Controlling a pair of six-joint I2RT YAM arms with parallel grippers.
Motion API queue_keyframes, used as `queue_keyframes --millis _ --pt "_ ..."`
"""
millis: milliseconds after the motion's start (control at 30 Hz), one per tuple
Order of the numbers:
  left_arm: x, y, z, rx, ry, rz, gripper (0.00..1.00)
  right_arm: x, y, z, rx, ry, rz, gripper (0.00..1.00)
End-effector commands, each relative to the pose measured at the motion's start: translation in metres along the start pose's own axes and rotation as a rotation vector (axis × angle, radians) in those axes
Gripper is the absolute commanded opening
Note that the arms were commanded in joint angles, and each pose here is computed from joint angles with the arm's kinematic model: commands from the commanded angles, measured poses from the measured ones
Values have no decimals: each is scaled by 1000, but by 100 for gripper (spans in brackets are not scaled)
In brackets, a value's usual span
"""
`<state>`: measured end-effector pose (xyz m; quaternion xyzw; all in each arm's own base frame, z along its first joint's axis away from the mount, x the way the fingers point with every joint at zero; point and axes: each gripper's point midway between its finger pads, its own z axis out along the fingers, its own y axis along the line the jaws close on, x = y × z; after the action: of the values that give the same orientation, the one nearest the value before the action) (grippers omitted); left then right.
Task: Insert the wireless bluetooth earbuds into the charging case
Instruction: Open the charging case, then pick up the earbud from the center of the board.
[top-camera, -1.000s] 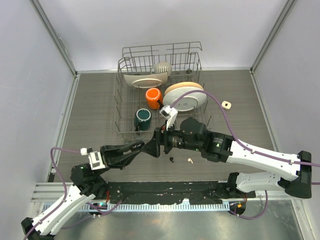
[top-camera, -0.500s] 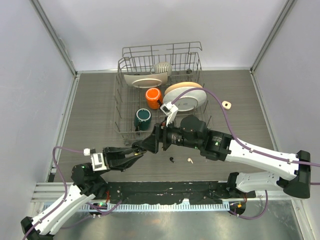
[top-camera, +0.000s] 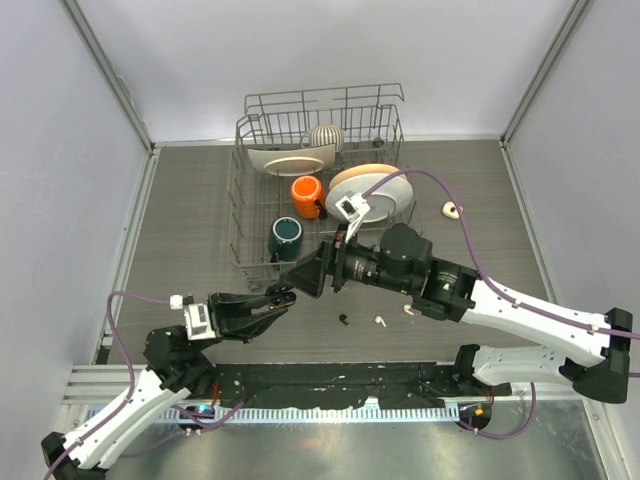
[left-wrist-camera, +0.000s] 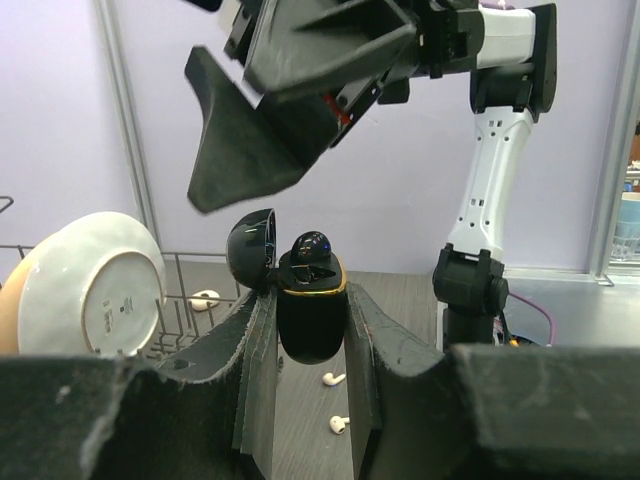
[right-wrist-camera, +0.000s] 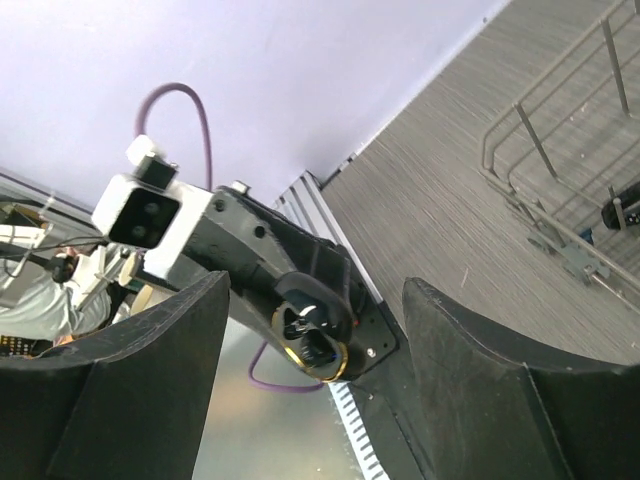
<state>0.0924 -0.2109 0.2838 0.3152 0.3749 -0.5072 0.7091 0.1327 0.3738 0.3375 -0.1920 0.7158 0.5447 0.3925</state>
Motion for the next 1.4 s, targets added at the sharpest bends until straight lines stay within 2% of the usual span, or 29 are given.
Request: queue_keyframes --millis 0,100,233,367,467,600,700,800,900,1367 --pt "55 8 -20 -55 92 -46 0 -42 30 -23 -86 -144 -24 75" --pt "54 9 -20 -60 88 -46 0 -48 21 -31 -34 -175 -33 75" --pt "52 10 -20 -68 82 -49 0 -50 -17 -55 162 -217 -36 77" --pt "49 9 -19 -67 67 -64 0 -34 -78 -79 419 -245 -40 78" --pt "47 9 -19 -68 59 -56 0 -18 -102 -91 510 -215 -40 78" --pt "42 9 -19 -64 42 -41 0 15 -129 -93 599 -111 -46 75" --pt "41 8 -19 -63 37 -37 0 39 -144 -96 638 -45 -29 71" --pt "40 9 -19 -65 34 -35 0 58 -155 -98 652 -11 -21 64" --pt "40 9 -19 -67 33 -34 0 68 -163 -103 664 5 -23 62" --pt "36 12 -18 -85 17 -36 0 104 -181 -91 677 130 -43 59"
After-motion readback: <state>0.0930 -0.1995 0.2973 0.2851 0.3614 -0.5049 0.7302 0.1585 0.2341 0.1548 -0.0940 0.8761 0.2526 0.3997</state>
